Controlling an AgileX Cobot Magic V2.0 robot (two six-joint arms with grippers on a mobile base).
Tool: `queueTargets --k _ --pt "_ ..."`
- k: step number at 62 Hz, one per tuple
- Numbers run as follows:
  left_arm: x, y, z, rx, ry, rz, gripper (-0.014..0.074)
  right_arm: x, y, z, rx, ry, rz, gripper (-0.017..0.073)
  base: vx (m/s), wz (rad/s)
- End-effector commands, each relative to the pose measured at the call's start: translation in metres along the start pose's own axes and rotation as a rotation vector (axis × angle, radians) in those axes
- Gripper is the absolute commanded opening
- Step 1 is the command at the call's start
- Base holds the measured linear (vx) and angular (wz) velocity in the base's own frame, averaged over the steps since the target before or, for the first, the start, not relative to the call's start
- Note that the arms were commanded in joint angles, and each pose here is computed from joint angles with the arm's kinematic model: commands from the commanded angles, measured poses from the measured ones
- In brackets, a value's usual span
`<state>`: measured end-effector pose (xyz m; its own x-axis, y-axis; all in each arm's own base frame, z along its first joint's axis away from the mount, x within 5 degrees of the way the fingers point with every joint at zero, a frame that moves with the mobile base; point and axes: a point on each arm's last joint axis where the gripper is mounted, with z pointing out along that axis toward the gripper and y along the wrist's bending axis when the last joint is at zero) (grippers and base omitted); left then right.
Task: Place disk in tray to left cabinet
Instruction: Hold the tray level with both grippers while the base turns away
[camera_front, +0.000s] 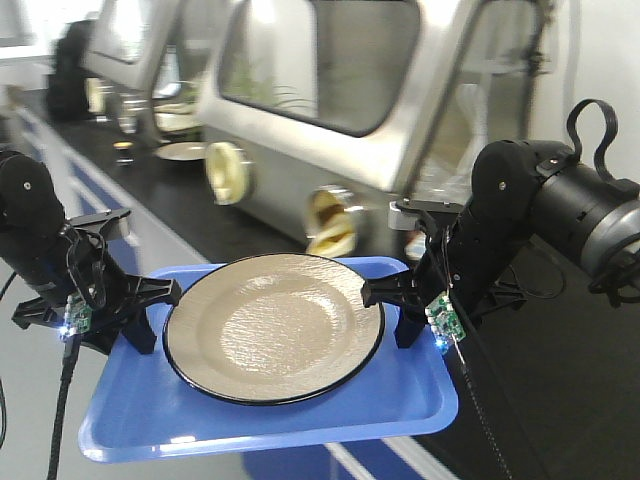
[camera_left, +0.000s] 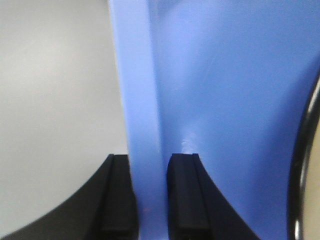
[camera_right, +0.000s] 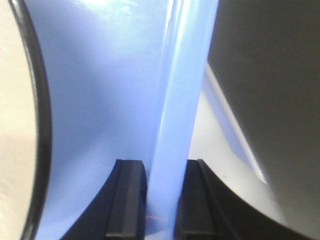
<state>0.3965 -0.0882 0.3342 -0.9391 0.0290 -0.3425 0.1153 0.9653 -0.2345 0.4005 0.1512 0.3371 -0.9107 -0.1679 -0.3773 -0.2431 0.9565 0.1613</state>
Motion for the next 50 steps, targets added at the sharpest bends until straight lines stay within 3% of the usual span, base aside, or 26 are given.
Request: queueTargets --k 1,28,50 --pt "0.0018 -0.0231 -0.0352 0.099 -0.088 0.020 -0.0001 0.0002 0.0156 -0.0430 -0.086 -0.105 -0.014 -0.0002 -0.04 0.73" --pt "0.0018 -0.0231 -0.0352 0.099 -0.088 0.020 -0.0001 0.0002 0.0156 -0.0430 -0.086 -0.105 -0.014 -0.0002 0.04 0.77" --pt "0.0018 -0.0231 -0.0352 0.099 -0.088 0.020 -0.0001 0.0002 0.0156 -0.0430 -0.086 -0.105 -0.014 -0.0002 0.21 0.51"
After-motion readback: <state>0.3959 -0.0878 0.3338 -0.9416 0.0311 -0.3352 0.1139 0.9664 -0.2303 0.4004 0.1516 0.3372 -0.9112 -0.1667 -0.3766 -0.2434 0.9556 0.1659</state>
